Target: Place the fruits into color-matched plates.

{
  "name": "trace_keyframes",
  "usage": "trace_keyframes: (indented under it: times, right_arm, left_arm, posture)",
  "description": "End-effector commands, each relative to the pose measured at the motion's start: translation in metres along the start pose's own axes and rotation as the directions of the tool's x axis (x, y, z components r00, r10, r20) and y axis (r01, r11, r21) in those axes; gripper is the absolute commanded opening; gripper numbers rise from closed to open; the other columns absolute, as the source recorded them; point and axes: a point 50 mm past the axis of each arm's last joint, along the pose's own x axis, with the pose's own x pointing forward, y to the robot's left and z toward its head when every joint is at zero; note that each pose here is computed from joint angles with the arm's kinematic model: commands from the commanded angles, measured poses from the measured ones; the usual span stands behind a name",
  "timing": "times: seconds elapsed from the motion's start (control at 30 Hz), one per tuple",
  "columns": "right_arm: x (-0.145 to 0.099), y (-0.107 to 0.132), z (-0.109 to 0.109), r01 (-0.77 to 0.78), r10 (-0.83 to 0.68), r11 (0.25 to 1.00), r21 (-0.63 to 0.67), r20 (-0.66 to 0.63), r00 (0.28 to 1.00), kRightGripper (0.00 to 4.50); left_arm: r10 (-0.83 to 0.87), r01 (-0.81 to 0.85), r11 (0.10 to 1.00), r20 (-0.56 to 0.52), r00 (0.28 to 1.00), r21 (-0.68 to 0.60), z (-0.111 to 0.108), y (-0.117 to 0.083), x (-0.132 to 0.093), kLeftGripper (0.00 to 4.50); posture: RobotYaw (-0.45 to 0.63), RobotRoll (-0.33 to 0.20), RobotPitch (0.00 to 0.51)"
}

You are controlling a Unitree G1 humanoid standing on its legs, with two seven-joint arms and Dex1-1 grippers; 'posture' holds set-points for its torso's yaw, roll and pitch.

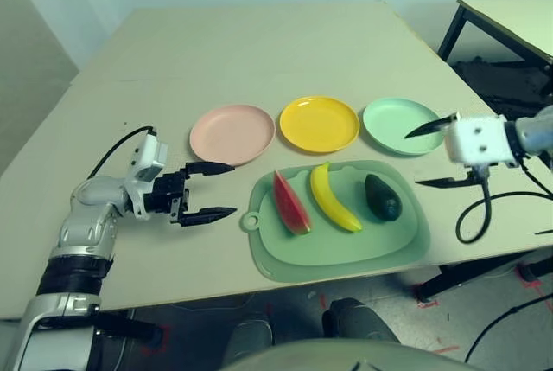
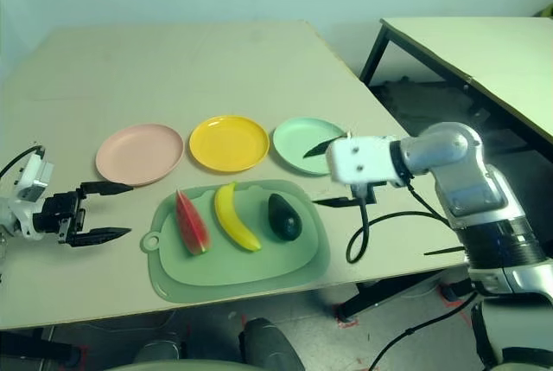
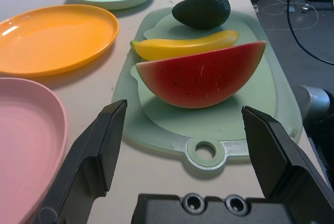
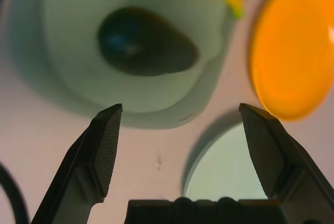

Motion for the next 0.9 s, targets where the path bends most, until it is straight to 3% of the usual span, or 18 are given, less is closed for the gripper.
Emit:
trace_keyframes:
  times: [0.03, 0.33, 0.9]
  right_arm:
    - [0.005, -0.002, 0.004, -0.106, 0.103, 0.984, -0.140, -0.029, 0.994, 4.50]
    - [0.025, -0.006, 0.004, -0.209, 0.202, 0.933, -0.293, -0.057, 0.978, 4.50]
    - [0.056, -0.018, 0.016, -0.212, 0.228, 0.904, -0.370, 0.000, 0.974, 4.50]
  left_arm:
    - [-0.019, 0.019, 1.000, -0.015, 1.000, -0.021, -0.006, -0.006, 0.000, 4.48]
    - [-0.046, 0.046, 0.999, -0.007, 0.999, -0.026, -0.005, -0.011, 0.002, 4.48]
    - [-0.010, 0.010, 1.000, -0.005, 1.000, -0.025, -0.006, -0.013, -0.002, 4.48]
  posture:
    - [-0.14, 0.000, 0.000]
    - [-0.12, 0.000, 0.000]
    - [-0.10, 0.000, 0.000]
